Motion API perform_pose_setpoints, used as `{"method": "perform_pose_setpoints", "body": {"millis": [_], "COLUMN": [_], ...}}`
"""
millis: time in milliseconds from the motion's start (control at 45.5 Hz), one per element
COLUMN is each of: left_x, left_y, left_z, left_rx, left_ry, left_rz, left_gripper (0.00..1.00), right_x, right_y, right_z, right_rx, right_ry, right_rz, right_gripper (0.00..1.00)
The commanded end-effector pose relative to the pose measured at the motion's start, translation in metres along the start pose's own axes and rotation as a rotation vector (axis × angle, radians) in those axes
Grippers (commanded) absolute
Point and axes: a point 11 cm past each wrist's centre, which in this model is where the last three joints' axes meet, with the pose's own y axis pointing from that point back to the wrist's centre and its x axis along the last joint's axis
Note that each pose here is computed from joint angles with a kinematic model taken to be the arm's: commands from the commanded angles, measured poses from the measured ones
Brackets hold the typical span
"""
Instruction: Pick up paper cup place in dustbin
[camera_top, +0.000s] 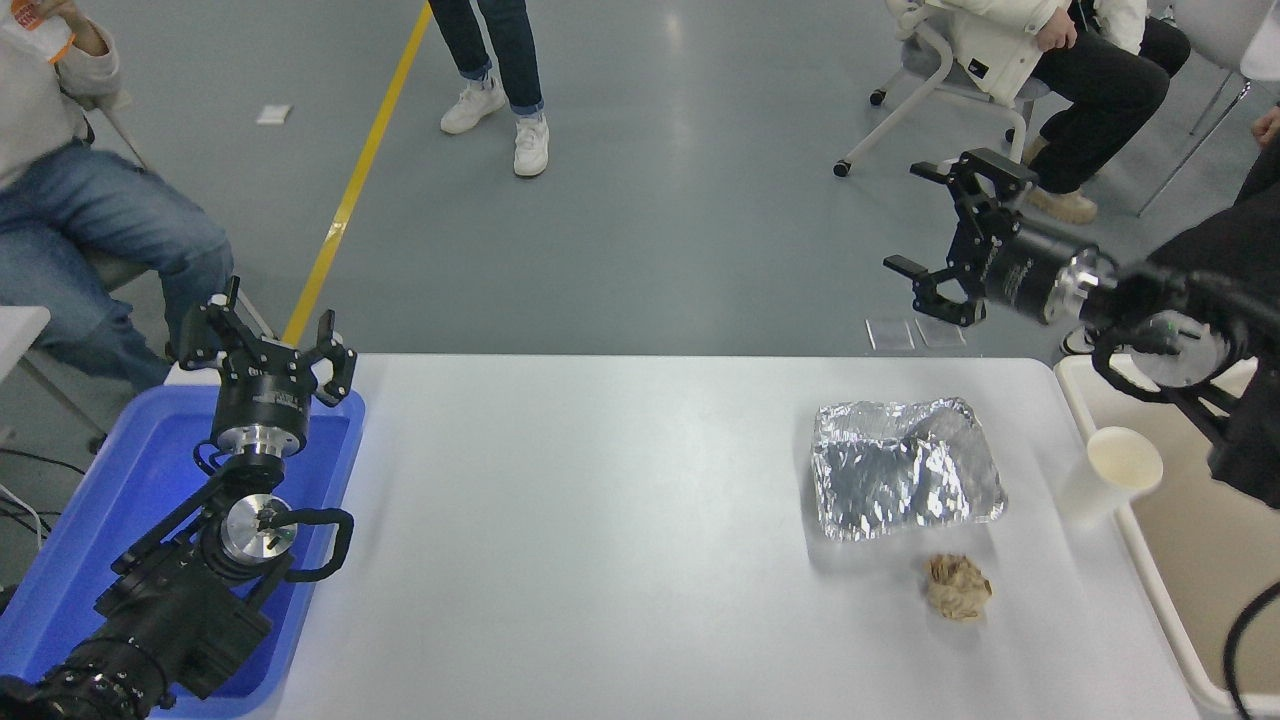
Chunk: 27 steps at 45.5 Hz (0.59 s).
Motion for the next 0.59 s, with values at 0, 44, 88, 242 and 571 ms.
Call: {"method": "perform_pose_setpoints", "body": {"millis": [0,44,88,242,571], "left_x": [0.0,0.001,0.0,0.001,0.001], "left_y": [0.0,0.001,0.0,0.001,0.001], "left_z": [0.0,0.0,0.0,0.0,0.0], "left_rx": [0.0,0.001,0.001,0.0,0.0], "left_ry": [0.001,-0.001,0.0,0.0,0.0], "left_rz": [-0.001,0.001,-0.002,0.002,0.002], "left_gripper": [0.99,0.99,0.99,0.99,0.99], "right_x": [0.013,0.009,0.004,-0.019,-0.074], "right_y": [0.05,0.057,0.062,0.087,0.136], "right_z": [-0.015,-0.02,-0.027,-0.04,-0.055], "right_rx": [-0.297,-0.336,-0.368,-0.516,-0.657], "right_ry": [0.38,0.438,0.497,0.676,0.785], "right_rz": [-0.04,-0.068,-0.099,-0.235,-0.471], "right_gripper": [1.0,1.0,1.0,1.0,1.0]}}
